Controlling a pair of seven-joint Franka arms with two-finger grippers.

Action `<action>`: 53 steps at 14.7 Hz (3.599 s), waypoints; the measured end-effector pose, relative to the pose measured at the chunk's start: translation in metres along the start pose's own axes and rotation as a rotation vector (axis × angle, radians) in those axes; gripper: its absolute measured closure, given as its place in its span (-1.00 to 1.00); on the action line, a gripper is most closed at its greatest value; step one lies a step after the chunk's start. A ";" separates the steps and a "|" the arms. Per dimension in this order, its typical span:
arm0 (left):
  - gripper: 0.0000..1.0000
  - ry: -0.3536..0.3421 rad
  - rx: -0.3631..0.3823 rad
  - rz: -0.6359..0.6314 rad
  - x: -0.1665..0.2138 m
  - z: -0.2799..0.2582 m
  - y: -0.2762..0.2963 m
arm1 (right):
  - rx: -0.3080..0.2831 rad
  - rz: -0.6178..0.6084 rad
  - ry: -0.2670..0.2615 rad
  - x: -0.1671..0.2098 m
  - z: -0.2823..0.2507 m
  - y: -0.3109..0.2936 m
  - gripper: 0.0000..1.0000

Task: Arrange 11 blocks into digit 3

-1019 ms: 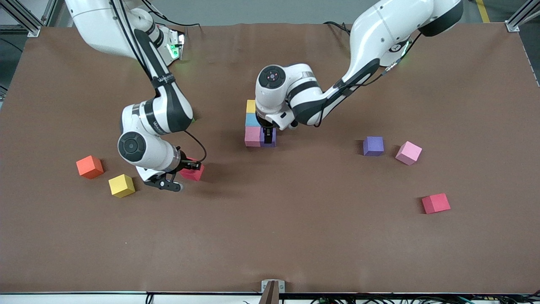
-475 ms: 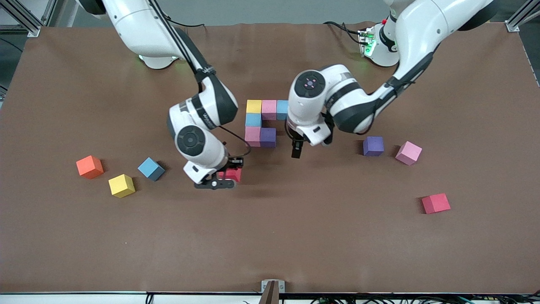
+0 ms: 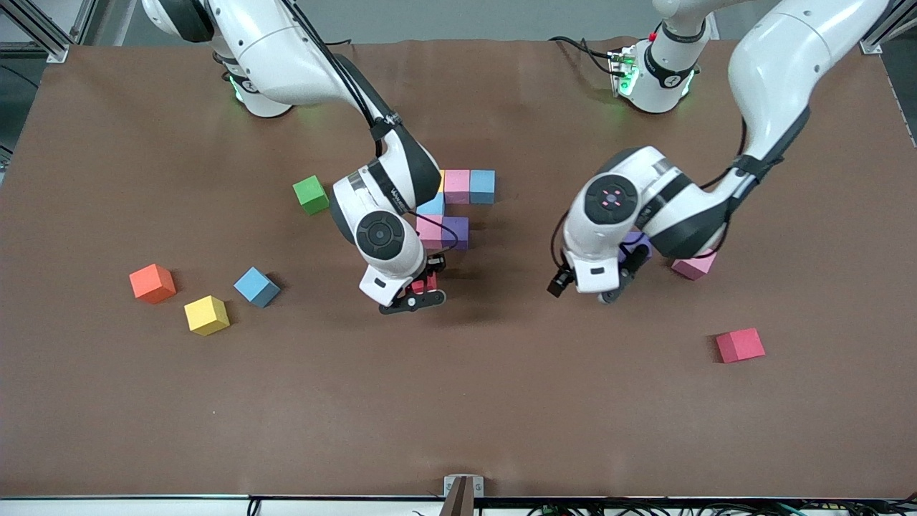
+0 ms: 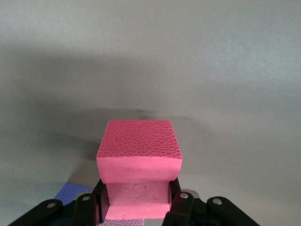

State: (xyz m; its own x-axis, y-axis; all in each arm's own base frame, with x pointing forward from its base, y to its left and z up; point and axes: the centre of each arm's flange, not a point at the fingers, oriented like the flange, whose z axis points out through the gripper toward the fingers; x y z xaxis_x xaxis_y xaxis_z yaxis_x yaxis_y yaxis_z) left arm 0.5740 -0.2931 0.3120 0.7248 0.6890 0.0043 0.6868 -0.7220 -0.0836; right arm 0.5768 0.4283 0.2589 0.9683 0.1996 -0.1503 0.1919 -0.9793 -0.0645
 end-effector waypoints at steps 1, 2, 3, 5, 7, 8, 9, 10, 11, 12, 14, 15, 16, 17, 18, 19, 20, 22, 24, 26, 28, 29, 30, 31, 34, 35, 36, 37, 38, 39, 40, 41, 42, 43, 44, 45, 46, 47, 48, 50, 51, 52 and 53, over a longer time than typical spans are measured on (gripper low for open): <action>-0.98 -0.002 0.013 0.083 0.012 0.005 -0.009 | -0.004 -0.006 -0.009 -0.002 0.002 -0.003 -0.03; -0.98 -0.007 0.025 0.165 0.021 0.010 -0.019 | -0.008 -0.011 -0.017 -0.005 0.004 -0.006 -0.03; -0.98 -0.016 0.034 0.247 0.031 0.014 -0.029 | -0.010 -0.014 -0.023 -0.006 0.005 -0.008 -0.03; -0.98 -0.039 0.043 0.388 0.049 0.020 -0.052 | -0.014 -0.020 -0.031 -0.008 0.009 -0.012 -0.03; -0.98 -0.063 0.042 0.484 0.066 0.030 -0.073 | -0.019 -0.026 -0.039 -0.011 0.014 -0.016 -0.03; -0.98 -0.071 0.033 0.520 0.070 0.038 -0.082 | -0.023 -0.025 -0.046 -0.013 0.018 -0.018 -0.03; -0.98 -0.068 0.023 0.551 0.070 0.047 -0.089 | -0.028 -0.014 -0.055 -0.015 0.023 -0.021 -0.03; -0.99 -0.058 0.015 0.577 0.069 0.058 -0.096 | -0.033 0.007 -0.062 -0.018 0.028 -0.025 -0.03; -0.99 -0.051 0.006 0.602 0.067 0.068 -0.103 | -0.038 0.034 -0.066 -0.022 0.031 -0.031 -0.03; -0.99 -0.046 0.001 0.622 0.064 0.076 -0.110 | -0.042 0.060 -0.067 -0.025 0.034 -0.036 -0.03; -0.99 -0.052 0.008 0.643 0.059 0.088 -0.119 | -0.047 0.084 -0.070 -0.031 0.036 -0.045 -0.03; -0.99 -0.058 0.013 0.653 0.058 0.091 -0.122 | -0.050 0.090 -0.074 -0.032 0.038 -0.045 -0.03; -0.99 -0.063 0.017 0.666 0.056 0.094 -0.125 | -0.054 0.094 -0.079 -0.033 0.040 -0.044 -0.03; -0.99 -0.069 0.021 0.677 0.055 0.097 -0.128 | -0.058 0.097 -0.084 -0.033 0.043 -0.042 -0.03; -0.99 -0.073 0.024 0.685 0.055 0.099 -0.130 | -0.061 0.100 -0.089 -0.034 0.045 -0.040 -0.03; -0.99 -0.078 0.026 0.697 0.056 0.101 -0.133 | -0.065 0.103 -0.093 -0.034 0.048 -0.037 -0.03; -0.99 -0.081 0.027 0.711 0.058 0.102 -0.136 | -0.068 0.106 -0.096 -0.034 0.050 -0.036 -0.03; -0.99 -0.086 0.029 0.735 0.061 0.104 -0.139 | -0.069 0.111 -0.097 -0.034 0.050 -0.034 -0.03; -0.99 -0.093 0.034 0.745 0.059 0.108 -0.142 | -0.069 0.119 -0.096 -0.034 0.050 -0.034 -0.03; -0.95 -0.101 0.040 0.750 0.056 0.112 -0.144 | -0.069 0.122 -0.096 -0.034 0.050 -0.034 -0.03; -0.79 -0.108 0.049 0.745 0.057 0.117 -0.148 | -0.070 0.123 -0.096 -0.034 0.050 -0.034 -0.10; -0.59 -0.111 0.052 0.742 0.058 0.119 -0.149 | -0.069 0.123 -0.096 -0.034 0.050 -0.034 -0.10; -0.38 -0.112 0.052 0.740 0.058 0.120 -0.150 | -0.069 0.124 -0.094 -0.033 0.049 -0.034 -0.21; -0.22 -0.110 0.051 0.732 0.059 0.119 -0.149 | -0.068 0.125 -0.091 -0.033 0.048 -0.033 -0.37; -0.17 -0.098 0.043 0.632 0.059 0.114 -0.145 | -0.057 0.143 -0.065 -0.023 0.030 -0.023 -0.94; -0.17 -0.089 0.033 0.588 0.057 0.110 -0.139 | -0.056 0.156 -0.060 -0.019 0.018 -0.015 -1.00; -0.17 -0.082 0.019 0.535 0.053 0.104 -0.130 | -0.061 0.175 -0.061 -0.015 0.002 -0.003 -1.00; -0.17 -0.084 -0.001 0.475 0.046 0.094 -0.117 | -0.069 0.198 -0.059 -0.010 -0.018 0.012 -1.00; -0.17 -0.096 -0.024 0.412 0.037 0.083 -0.101 | -0.077 0.228 -0.053 -0.004 -0.039 0.032 -1.00; -0.17 -0.113 -0.046 0.348 0.024 0.070 -0.084 | -0.084 0.262 -0.040 0.001 -0.058 0.053 -1.00; -0.17 -0.127 -0.064 0.284 0.009 0.059 -0.067 | -0.090 0.303 -0.024 0.007 -0.075 0.079 -1.00; -0.17 -0.134 -0.076 0.219 -0.007 0.048 -0.052 | -0.097 0.345 -0.012 0.013 -0.087 0.107 -1.00; -0.17 -0.136 -0.083 0.150 -0.023 0.040 -0.039 | -0.105 0.389 -0.005 0.019 -0.093 0.137 -1.00; -0.17 -0.134 -0.084 0.075 -0.037 0.036 -0.029 | -0.111 0.429 -0.008 0.024 -0.095 0.165 -1.00; -0.17 -0.132 -0.079 -0.011 -0.050 0.034 -0.019 | -0.113 0.459 -0.018 0.026 -0.093 0.192 -1.00; -0.17 -0.128 -0.069 -0.102 -0.063 0.036 -0.011 | -0.114 0.482 -0.030 0.027 -0.088 0.214 -1.00; -0.17 -0.121 -0.056 -0.196 -0.076 0.041 -0.003 | -0.114 0.497 -0.043 0.027 -0.083 0.233 -1.00; -0.17 -0.114 -0.043 -0.291 -0.089 0.047 0.004 | -0.113 0.510 -0.054 0.027 -0.079 0.248 -1.00; -0.17 -0.108 -0.035 -0.381 -0.102 0.053 0.010 | -0.110 0.507 -0.061 0.027 -0.076 0.262 -1.00; -0.17 -0.111 -0.044 -0.539 -0.125 0.062 0.021 | -0.101 0.450 -0.064 0.027 -0.072 0.289 -1.00; -0.17 -0.117 -0.052 -0.612 -0.135 0.065 0.025 | -0.096 0.400 -0.060 0.026 -0.066 0.304 -1.00; -0.16 -0.125 -0.062 -0.680 -0.143 0.067 0.028 | -0.091 0.347 -0.063 0.024 -0.059 0.322 -1.00; -0.16 -0.135 -0.072 -0.734 -0.149 0.068 0.030 | -0.086 0.312 -0.073 0.021 -0.050 0.340 -1.00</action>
State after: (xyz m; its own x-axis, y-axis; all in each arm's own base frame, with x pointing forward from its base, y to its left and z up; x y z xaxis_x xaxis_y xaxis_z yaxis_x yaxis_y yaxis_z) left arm 0.4832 -0.4130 0.2414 0.0695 0.9937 -0.0884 0.9965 -0.0733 -0.0410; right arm 0.6702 0.0977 0.2829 0.9690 -0.1118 -0.2204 -0.0965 -0.9922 0.0789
